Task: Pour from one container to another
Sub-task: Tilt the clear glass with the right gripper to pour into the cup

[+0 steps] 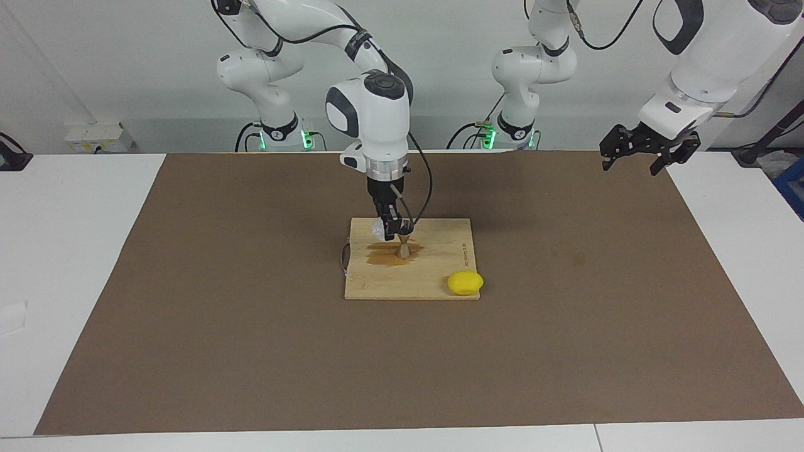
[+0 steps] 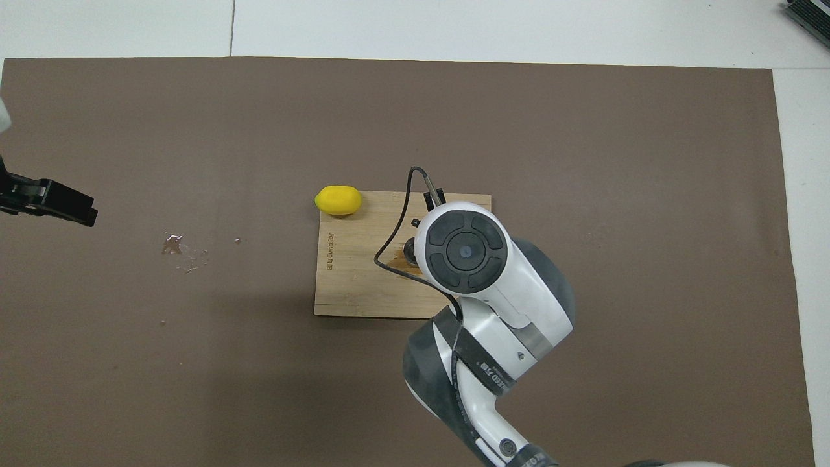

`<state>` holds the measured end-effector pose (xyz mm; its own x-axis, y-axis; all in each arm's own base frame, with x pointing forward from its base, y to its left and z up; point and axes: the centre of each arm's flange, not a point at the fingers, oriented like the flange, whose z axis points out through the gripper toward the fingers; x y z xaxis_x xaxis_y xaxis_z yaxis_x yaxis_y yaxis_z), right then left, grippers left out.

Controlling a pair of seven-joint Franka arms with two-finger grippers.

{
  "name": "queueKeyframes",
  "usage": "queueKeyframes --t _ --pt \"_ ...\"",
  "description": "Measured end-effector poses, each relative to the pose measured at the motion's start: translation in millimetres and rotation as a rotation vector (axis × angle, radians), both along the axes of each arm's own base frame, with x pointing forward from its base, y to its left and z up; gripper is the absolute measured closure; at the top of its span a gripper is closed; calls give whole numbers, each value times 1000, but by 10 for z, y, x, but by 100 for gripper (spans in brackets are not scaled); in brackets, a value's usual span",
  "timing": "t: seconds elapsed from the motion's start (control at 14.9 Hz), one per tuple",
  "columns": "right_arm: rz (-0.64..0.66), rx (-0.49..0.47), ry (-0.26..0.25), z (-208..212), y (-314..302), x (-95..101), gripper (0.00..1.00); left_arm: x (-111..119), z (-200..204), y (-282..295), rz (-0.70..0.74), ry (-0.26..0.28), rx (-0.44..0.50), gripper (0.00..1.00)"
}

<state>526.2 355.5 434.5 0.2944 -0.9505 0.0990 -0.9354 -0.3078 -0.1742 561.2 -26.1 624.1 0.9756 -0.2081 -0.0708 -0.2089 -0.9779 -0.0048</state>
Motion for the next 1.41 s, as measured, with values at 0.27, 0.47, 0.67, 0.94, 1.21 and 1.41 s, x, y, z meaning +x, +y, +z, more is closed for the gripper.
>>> queueKeyframes --t 0.27,0.47,0.67,0.94,1.21,1.41 --pt "32 -42 -18 -3 57 -48 49 47 -35 -27 12 -31 -6 0" --pt "44 -60 -33 9 54 -44 49 67 -59 -58 7 -47 -6 0" --pt "66 -80 -47 22 100 -80 49 108 -20 -210 21 -95 -9 0" --pt "88 -115 -64 50 116 -112 49 85 -19 -448 35 -98 -9 0" --pt "90 -114 -66 65 128 -123 49 99 -12 -394 49 -106 -9 0" --pt "81 -108 -63 69 108 -107 49 101 -15 -380 53 -106 -9 0"
